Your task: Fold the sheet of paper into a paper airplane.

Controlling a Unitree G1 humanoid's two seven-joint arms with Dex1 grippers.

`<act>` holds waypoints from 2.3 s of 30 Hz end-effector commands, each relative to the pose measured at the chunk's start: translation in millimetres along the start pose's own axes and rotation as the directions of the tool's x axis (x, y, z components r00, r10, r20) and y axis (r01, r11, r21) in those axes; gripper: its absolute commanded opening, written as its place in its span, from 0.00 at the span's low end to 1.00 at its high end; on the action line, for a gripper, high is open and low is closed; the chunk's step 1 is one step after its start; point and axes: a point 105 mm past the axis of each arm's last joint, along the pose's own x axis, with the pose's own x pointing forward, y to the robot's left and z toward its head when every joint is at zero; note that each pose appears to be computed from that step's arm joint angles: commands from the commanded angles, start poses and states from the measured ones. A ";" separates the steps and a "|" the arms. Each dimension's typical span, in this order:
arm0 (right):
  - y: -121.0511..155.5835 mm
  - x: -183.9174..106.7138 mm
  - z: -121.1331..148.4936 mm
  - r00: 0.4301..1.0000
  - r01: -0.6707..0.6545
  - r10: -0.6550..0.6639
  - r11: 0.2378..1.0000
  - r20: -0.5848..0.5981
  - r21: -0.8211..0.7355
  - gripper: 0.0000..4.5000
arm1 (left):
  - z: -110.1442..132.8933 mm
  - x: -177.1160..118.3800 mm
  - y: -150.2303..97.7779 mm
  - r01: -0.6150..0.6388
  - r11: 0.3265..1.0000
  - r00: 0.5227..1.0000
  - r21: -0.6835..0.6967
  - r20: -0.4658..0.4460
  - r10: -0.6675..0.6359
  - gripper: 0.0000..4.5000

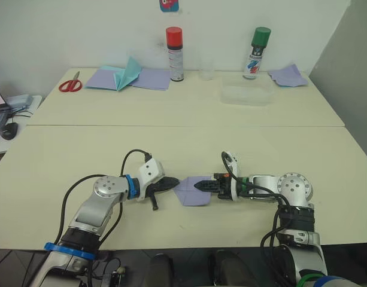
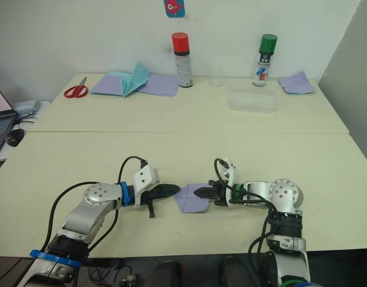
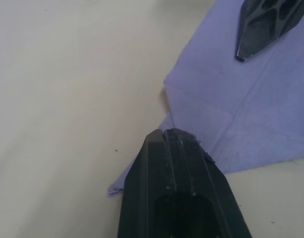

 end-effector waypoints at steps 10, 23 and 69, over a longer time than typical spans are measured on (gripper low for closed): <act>38.9 -16.7 20.4 0.994 -0.086 0.111 0.869 0.022 -0.488 0.00 | 37.9 -88.9 17.8 -0.013 0.990 0.999 -0.142 0.030 0.018 0.00; 87.7 -2.2 29.6 0.936 0.141 0.340 -0.591 -0.087 -0.794 0.00 | 62.5 -123.0 2.5 -0.006 0.995 1.000 -0.097 -0.001 0.005 0.00; -5.7 1.4 -18.8 0.942 -0.175 0.031 -0.805 -0.335 -0.567 0.99 | 12.3 -18.0 -25.8 0.124 0.991 0.989 -0.041 -0.072 -0.127 0.00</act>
